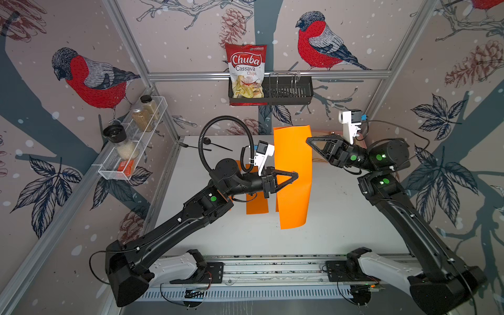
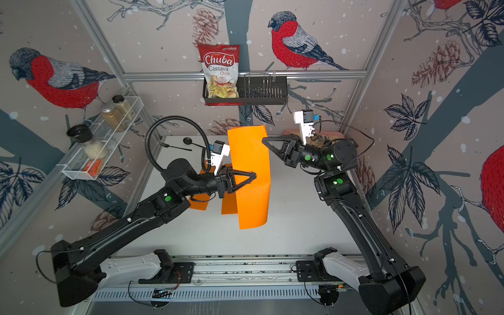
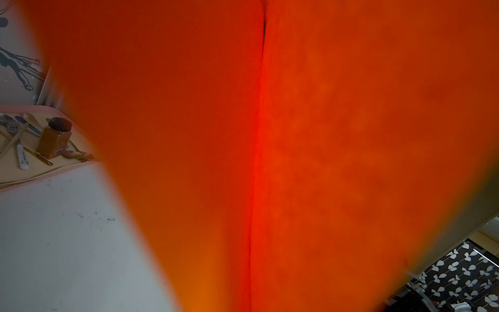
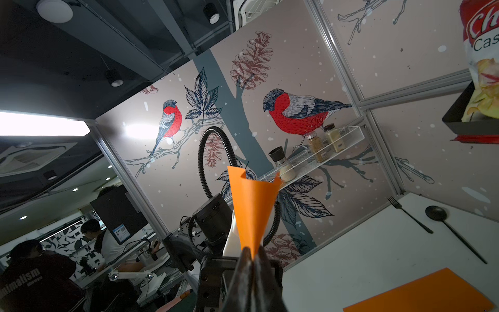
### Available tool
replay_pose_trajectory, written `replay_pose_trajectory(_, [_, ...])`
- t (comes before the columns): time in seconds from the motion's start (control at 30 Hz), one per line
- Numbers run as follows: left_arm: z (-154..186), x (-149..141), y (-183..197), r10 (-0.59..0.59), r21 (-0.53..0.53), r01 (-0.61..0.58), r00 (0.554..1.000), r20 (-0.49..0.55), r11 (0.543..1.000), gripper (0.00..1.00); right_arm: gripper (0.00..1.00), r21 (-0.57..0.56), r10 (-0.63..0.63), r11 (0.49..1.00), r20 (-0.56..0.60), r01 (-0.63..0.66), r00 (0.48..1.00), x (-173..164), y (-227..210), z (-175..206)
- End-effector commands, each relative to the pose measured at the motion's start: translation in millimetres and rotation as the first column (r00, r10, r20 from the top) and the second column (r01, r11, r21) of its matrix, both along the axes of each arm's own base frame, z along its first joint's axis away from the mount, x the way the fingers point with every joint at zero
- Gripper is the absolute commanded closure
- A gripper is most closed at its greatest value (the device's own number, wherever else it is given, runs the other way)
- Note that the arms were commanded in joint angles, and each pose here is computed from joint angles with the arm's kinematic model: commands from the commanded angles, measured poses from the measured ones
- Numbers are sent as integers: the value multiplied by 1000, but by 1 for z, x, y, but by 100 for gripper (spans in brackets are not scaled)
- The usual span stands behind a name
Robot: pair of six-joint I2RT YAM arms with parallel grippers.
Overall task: Fold the rectangular paper in half along the long edge
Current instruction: Fold the paper.
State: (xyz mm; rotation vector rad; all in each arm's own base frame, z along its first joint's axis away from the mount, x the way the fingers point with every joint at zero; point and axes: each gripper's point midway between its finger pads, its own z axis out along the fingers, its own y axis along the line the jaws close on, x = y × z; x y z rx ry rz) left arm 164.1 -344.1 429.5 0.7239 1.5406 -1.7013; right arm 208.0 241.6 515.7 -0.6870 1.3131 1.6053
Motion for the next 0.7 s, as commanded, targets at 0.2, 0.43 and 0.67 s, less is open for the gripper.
replay_pose_trajectory(0.2, [7, -7, 1, -25, -19, 26, 999, 28, 999, 100, 95, 30, -1, 1000, 79, -1, 997, -5, -3, 19])
replay_pose_trajectory(0.43, [8, -7, 0, -29, -21, 29, 999, 30, 999, 100, 99, 39, -1, 999, 98, -2, 995, -5, -3, 26])
replay_pose_trajectory(0.67, [8, -8, -1, -32, -20, 33, 999, 30, 999, 100, 99, 44, 0, 999, 112, -5, 994, -5, -3, 30])
